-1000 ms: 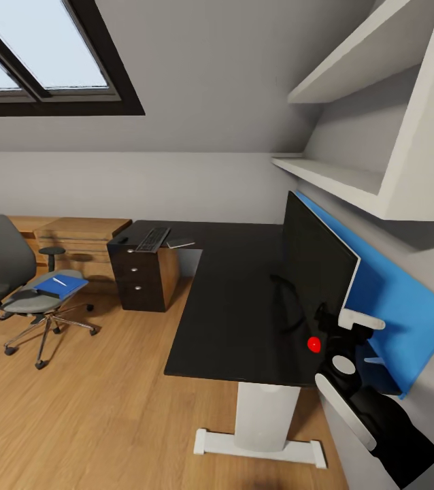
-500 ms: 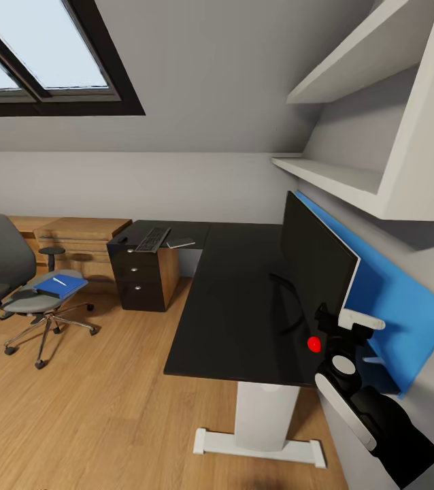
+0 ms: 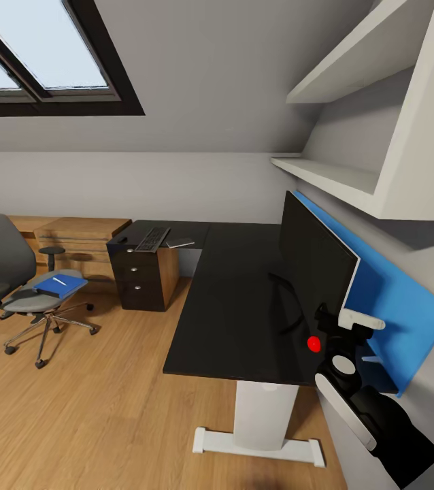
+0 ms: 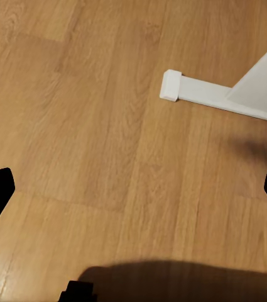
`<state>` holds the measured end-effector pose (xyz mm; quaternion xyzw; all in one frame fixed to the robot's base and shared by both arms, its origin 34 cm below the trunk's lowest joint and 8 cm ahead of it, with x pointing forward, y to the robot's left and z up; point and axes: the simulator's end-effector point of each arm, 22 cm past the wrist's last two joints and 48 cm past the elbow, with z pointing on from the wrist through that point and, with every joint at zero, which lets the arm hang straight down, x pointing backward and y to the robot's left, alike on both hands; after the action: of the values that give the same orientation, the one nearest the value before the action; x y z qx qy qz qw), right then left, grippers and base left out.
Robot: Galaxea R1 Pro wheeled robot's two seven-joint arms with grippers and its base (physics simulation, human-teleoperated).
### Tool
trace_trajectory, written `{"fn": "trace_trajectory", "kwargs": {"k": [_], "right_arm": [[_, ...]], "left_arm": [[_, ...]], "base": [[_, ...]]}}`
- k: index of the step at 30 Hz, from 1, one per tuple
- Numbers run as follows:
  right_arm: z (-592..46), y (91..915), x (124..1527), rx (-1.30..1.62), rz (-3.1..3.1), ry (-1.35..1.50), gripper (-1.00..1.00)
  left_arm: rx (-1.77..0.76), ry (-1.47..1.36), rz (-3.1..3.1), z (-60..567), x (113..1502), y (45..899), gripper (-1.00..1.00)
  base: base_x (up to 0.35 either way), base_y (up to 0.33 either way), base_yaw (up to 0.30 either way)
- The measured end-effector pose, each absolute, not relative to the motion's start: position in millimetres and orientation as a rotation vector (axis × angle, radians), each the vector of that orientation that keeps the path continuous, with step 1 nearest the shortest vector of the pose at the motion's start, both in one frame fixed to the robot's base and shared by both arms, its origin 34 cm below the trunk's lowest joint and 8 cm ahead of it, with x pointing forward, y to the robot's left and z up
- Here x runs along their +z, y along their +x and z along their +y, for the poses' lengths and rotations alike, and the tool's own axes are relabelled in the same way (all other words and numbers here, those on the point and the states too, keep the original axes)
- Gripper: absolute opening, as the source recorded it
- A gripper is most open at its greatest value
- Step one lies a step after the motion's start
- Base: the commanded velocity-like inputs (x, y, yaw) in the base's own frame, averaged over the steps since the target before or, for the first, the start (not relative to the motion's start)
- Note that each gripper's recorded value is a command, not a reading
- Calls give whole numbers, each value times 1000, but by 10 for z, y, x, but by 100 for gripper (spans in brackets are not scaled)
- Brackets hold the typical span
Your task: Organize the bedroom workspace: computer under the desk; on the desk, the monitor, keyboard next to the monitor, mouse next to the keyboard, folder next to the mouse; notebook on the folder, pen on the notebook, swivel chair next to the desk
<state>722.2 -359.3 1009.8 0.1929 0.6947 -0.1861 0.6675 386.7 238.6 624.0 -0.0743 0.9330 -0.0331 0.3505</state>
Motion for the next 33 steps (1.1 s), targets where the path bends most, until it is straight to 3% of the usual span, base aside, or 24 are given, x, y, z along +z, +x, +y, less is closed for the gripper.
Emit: {"fn": "trace_trajectory", "kwargs": {"k": [6,27,33], "right_arm": [[-3593,7226,10094,-420,1568,435,100],[-3539,7231,10149,-423,1548,413,100],[-3060,7209,9950,-339,1566,408,100]], "left_arm": [[-86,-193,2418,2383,6236,3866,100],[-87,-193,2420,2381,6233,3863,100],[-84,-191,2433,2388,6199,3819,100]], "base": [[-148,0,0],[-327,0,0],[-235,129,0]]}}
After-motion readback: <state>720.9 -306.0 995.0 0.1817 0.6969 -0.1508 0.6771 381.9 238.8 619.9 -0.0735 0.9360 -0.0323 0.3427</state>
